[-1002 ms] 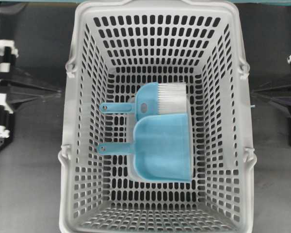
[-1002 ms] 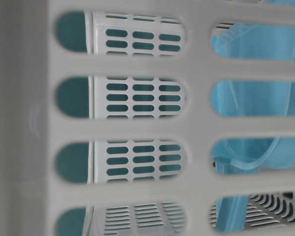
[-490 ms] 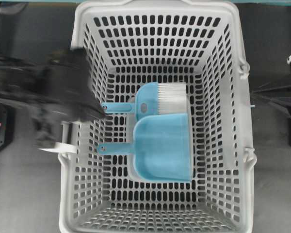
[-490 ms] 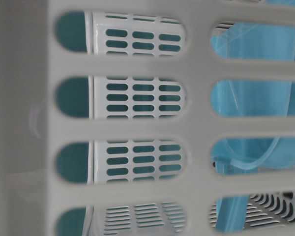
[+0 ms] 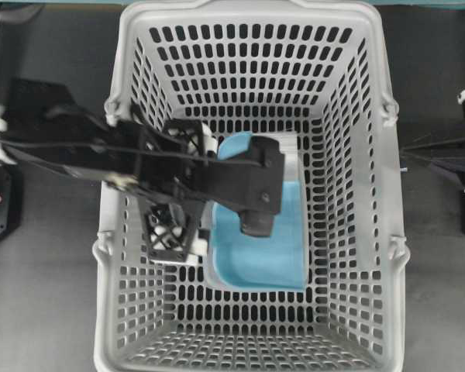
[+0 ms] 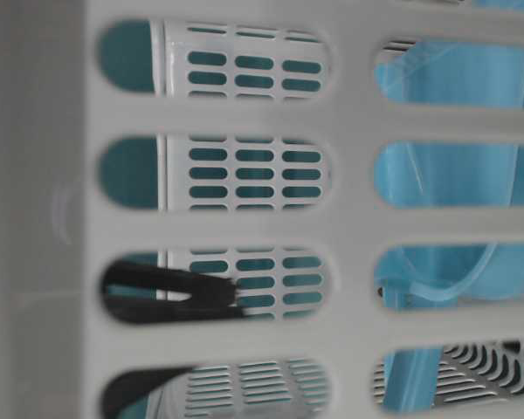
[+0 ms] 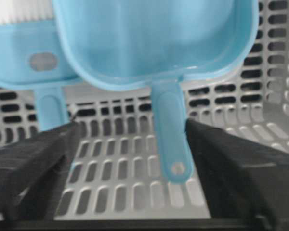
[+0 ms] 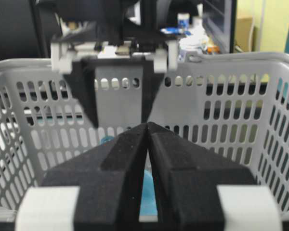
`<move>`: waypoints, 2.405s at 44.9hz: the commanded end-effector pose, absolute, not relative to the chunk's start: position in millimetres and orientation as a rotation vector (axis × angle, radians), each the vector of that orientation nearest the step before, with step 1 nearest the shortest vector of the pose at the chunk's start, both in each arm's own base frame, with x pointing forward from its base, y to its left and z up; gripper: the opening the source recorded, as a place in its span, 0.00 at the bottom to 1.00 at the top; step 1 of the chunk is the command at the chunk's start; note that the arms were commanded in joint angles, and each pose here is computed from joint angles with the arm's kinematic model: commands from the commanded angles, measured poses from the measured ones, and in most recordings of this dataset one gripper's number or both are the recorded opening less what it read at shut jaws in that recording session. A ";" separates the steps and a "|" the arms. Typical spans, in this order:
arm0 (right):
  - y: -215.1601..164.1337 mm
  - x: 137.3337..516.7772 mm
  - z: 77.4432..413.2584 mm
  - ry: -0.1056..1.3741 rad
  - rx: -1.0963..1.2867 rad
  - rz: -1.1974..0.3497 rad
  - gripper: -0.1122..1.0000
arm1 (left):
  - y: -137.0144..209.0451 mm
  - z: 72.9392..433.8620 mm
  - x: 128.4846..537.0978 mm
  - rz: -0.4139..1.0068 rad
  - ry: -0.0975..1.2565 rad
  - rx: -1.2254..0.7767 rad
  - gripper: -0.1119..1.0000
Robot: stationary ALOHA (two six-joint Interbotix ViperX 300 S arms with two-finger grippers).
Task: Pick up the dustpan from the shopping basket with the left arm.
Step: 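Lower the left gripper into the basket onto the blue dustpan handle, then close the left gripper on the dustpan handle and lift it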
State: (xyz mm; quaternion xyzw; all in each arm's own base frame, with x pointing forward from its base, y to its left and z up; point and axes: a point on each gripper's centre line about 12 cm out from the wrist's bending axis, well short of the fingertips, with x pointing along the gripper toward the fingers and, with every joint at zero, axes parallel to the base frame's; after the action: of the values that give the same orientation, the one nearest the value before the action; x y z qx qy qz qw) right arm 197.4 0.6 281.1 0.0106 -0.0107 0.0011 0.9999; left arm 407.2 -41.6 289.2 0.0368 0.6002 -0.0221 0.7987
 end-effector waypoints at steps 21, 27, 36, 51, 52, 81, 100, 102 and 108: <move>2.3 197.4 280.1 -0.021 0.024 0.011 0.09 | -63.4 223.9 408.4 -0.025 1.346 0.038 0.91; 2.3 197.3 279.6 -0.021 0.024 0.011 0.09 | -64.8 216.0 407.4 -0.029 1.337 0.037 0.91; 2.3 197.0 277.6 -0.015 0.024 0.011 0.09 | -62.0 206.1 406.0 -0.023 1.320 0.026 0.90; 2.6 196.9 276.9 -0.014 0.027 0.012 0.09 | -60.7 238.1 404.9 -0.027 1.231 0.009 0.35; 2.6 196.9 276.9 -0.014 0.027 0.012 0.09 | -60.0 244.2 405.6 -0.026 1.216 0.006 0.35; 2.8 195.5 271.0 0.000 0.062 0.013 0.09 | -45.3 378.4 370.9 -0.033 0.860 -0.050 0.35; 2.5 190.4 276.9 -0.027 0.067 0.013 0.09 | -43.2 381.1 361.6 -0.037 0.810 -0.057 0.35; 2.5 189.7 277.0 -0.026 0.067 0.013 0.09 | -42.6 381.6 362.2 -0.035 0.803 -0.057 0.35; 2.5 187.4 277.7 -0.023 0.067 0.013 0.09 | -42.5 381.7 361.8 -0.035 0.802 -0.057 0.35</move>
State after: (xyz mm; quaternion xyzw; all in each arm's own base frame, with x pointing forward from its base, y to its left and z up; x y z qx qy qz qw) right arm 187.2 2.3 274.6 0.0306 -0.0083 0.0060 0.9995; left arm 367.1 -44.1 366.7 -0.0263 0.4119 -0.0166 0.9107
